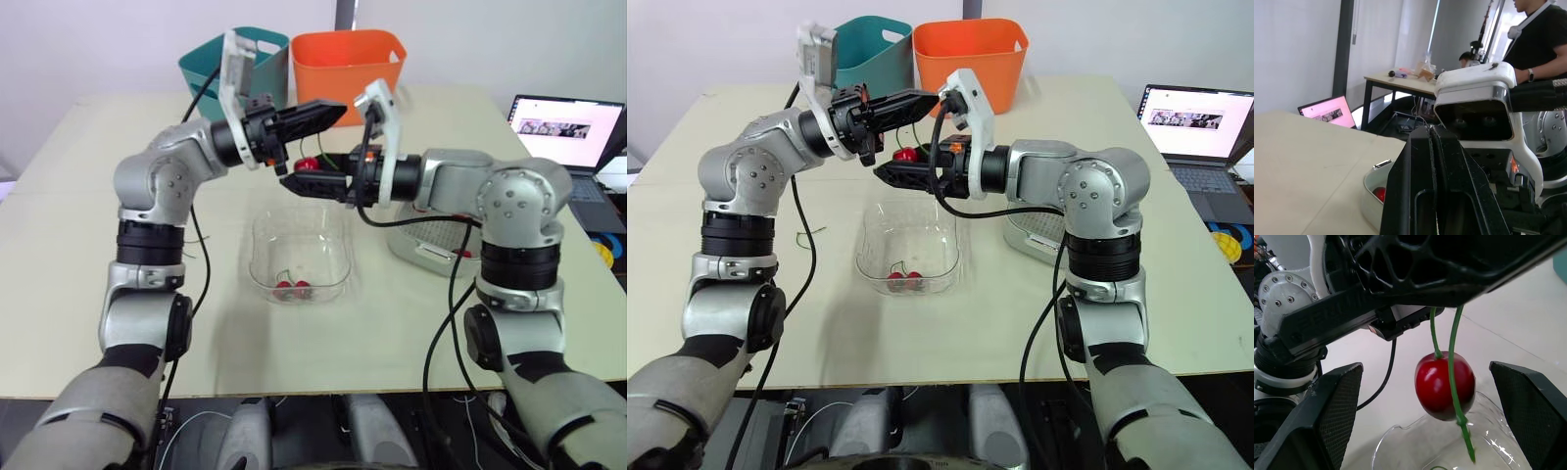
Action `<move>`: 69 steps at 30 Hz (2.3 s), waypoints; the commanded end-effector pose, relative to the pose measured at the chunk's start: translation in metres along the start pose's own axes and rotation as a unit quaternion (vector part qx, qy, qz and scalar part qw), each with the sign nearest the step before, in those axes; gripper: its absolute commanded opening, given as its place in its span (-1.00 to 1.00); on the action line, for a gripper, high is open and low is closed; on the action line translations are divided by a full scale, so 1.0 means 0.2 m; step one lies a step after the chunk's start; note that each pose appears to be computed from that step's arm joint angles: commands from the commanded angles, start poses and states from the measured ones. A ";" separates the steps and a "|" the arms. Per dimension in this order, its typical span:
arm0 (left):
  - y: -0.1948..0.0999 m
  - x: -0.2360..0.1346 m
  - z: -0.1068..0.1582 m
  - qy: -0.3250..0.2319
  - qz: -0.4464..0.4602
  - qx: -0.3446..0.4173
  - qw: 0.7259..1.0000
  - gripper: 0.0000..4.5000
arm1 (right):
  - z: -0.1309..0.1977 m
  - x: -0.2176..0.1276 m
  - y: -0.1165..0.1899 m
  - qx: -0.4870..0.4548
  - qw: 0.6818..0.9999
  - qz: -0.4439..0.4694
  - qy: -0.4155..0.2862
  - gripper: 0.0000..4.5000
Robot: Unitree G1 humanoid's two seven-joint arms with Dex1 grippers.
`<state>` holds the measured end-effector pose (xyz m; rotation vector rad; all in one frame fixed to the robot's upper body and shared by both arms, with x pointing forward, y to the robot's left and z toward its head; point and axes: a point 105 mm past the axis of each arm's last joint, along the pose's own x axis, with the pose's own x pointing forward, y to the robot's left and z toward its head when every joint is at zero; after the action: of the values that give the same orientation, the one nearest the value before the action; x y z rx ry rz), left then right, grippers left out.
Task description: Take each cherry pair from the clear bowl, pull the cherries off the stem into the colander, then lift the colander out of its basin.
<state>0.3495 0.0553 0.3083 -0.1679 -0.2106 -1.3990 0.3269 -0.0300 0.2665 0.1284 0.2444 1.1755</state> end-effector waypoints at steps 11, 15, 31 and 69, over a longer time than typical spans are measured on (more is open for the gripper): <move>-0.04 0.01 0.04 -0.010 -0.014 0.013 1.000 -1.00 | 0.04 0.02 0.00 -0.018 1.000 -0.004 -0.019 -0.52; -0.03 0.01 0.06 -0.017 -0.009 0.018 1.000 -1.00 | 0.01 0.02 0.00 -0.018 1.000 -0.002 -0.005 -0.52; 0.00 0.00 0.10 -0.027 0.009 0.033 0.999 -1.00 | -0.15 -0.03 -0.02 -0.016 0.999 -0.018 0.038 -0.52; 0.04 -0.11 -0.20 0.064 0.037 0.053 0.996 -1.00 | -0.25 -0.96 -0.52 -0.056 0.926 -0.357 0.106 0.88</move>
<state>0.3570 0.0658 0.2482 -0.0028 -0.1086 -1.3229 0.3371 -0.2500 0.1963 -0.1701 0.4514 0.4620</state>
